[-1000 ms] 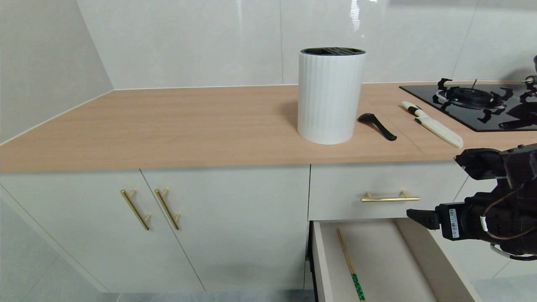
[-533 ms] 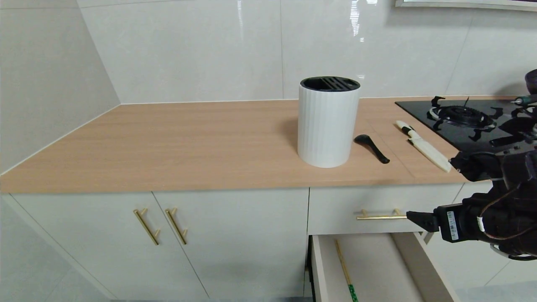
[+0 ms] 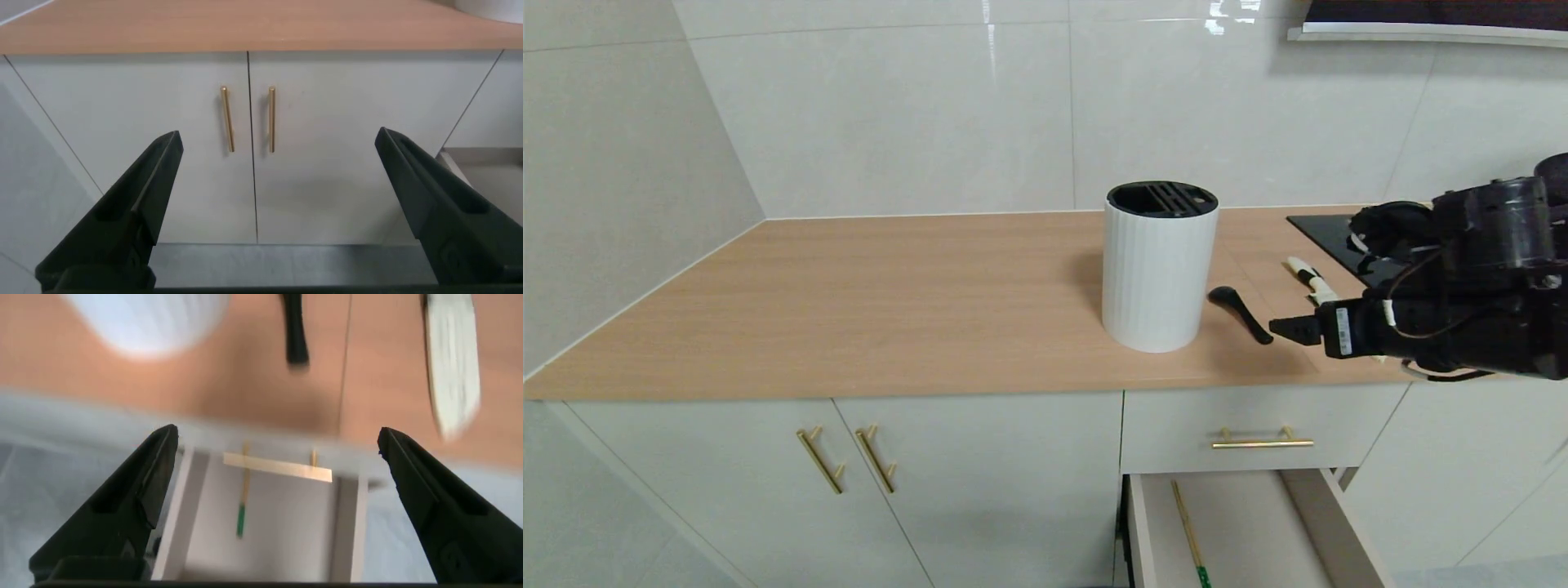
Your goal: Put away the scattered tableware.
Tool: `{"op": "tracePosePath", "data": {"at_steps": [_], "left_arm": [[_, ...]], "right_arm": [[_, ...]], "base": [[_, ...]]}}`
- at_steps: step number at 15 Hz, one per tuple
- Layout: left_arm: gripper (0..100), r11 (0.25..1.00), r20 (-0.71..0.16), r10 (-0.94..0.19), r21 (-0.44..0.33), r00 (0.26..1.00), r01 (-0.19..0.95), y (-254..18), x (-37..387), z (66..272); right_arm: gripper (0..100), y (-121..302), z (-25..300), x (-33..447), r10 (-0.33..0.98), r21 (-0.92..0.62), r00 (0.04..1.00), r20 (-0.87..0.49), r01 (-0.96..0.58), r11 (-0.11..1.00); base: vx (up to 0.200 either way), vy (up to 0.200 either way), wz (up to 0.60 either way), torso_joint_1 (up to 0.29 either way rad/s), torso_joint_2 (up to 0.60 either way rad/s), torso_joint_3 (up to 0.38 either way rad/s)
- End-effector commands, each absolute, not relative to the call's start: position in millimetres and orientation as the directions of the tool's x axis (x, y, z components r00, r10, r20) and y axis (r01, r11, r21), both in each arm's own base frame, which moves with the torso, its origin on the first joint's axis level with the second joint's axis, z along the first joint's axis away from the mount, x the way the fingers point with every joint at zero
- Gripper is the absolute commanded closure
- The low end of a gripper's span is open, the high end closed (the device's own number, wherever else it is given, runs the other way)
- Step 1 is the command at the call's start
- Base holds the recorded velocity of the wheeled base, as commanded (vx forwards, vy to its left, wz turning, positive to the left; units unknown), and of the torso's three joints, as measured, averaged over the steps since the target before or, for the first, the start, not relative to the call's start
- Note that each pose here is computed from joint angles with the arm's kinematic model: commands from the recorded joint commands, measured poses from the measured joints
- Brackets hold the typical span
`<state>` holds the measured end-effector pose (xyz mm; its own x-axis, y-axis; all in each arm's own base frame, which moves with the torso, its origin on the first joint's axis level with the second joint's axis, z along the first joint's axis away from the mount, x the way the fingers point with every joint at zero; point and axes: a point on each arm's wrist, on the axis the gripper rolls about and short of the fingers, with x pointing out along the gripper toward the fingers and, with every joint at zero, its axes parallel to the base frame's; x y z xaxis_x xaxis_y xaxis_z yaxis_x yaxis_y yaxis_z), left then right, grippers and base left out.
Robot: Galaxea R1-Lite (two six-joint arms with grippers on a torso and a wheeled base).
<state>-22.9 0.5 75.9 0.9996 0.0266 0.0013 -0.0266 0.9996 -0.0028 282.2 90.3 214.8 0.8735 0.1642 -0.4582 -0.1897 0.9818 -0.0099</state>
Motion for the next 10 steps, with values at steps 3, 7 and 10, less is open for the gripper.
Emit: {"op": "tracePosePath", "data": {"at_steps": [3,7,10], "left_arm": [[0,1.000,0.000,0.028,-0.003,1.000,-0.028,0,-23,76],[0,1.000,0.000,0.028,-0.003,1.000,-0.028,0,-23,76],[0,1.000,0.000,0.028,-0.003,1.000,-0.028,0,-23,76]], "right_arm": [[0,103,159,352,0.140,-0.044,0.814,-0.563,-0.199,0.979],[0,98,125,381,0.116,-0.072,0.846,-0.521,-0.178,0.981],[0,87,124,392,0.099,-0.062,0.882,-0.461,-0.143,0.988]], "base": [[0.000,0.000,0.00,0.000,0.00,0.000],[0.000,0.000,0.00,0.000,0.00,0.000],[0.000,0.000,0.00,0.000,0.00,0.000]]}}
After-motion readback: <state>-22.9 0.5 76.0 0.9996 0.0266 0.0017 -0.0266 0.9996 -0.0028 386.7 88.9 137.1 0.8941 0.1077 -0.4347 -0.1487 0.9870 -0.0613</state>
